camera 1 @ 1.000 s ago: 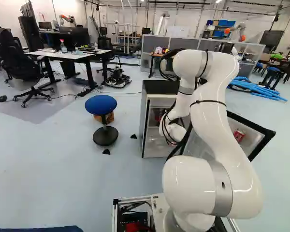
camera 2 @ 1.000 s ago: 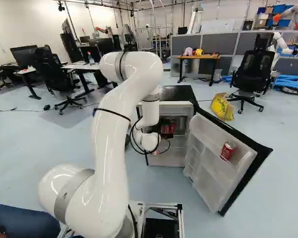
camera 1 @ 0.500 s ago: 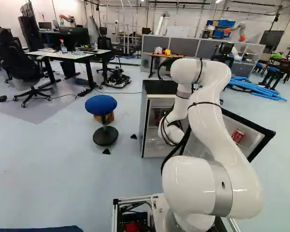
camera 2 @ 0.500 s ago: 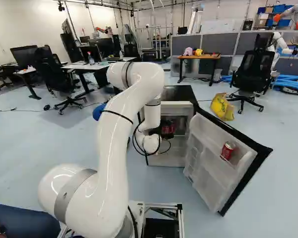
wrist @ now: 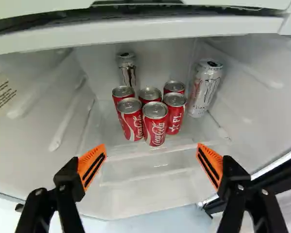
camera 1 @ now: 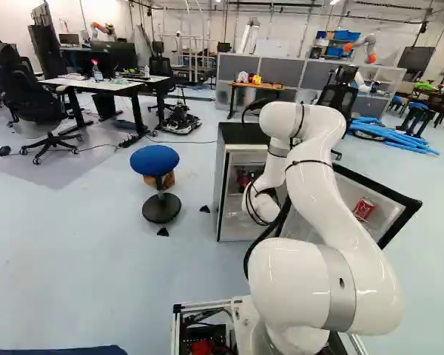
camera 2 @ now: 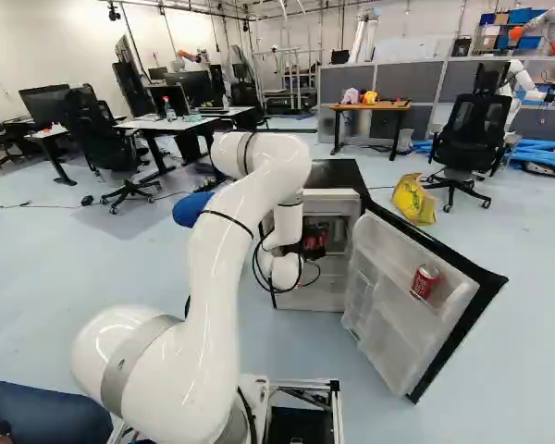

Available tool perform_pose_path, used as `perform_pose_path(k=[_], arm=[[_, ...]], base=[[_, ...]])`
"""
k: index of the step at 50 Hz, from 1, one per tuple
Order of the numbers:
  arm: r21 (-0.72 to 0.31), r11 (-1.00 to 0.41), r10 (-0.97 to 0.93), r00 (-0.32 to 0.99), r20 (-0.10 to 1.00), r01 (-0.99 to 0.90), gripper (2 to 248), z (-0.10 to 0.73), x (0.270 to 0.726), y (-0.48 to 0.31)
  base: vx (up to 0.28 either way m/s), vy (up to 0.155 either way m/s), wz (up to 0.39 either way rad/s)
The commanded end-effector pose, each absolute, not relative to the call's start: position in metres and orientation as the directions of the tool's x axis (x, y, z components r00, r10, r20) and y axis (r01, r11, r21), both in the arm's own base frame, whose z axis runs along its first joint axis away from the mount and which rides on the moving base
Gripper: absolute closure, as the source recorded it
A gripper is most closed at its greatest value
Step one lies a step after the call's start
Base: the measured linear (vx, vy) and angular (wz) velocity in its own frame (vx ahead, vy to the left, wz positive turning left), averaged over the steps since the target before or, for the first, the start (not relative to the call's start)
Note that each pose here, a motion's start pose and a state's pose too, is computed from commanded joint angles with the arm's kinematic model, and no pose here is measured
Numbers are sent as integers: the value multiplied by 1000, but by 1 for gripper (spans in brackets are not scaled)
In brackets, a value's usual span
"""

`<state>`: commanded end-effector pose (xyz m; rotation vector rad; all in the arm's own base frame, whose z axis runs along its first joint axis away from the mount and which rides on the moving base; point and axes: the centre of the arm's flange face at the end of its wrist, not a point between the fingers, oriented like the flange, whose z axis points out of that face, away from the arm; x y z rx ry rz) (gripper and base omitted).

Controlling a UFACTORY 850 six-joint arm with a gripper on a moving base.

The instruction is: Grab a drink from the fridge

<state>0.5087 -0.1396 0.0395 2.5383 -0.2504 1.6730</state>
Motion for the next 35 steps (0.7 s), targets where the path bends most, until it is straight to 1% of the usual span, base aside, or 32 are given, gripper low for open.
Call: perform_pose_path(k=[23, 35], arm=[[-13, -980, -73, 300, 951, -196, 3, 13, 527, -151], [-12, -980, -71, 290, 955, -200, 3, 12, 532, -155]], base=[[0, 0, 0], [0, 0, 0]])
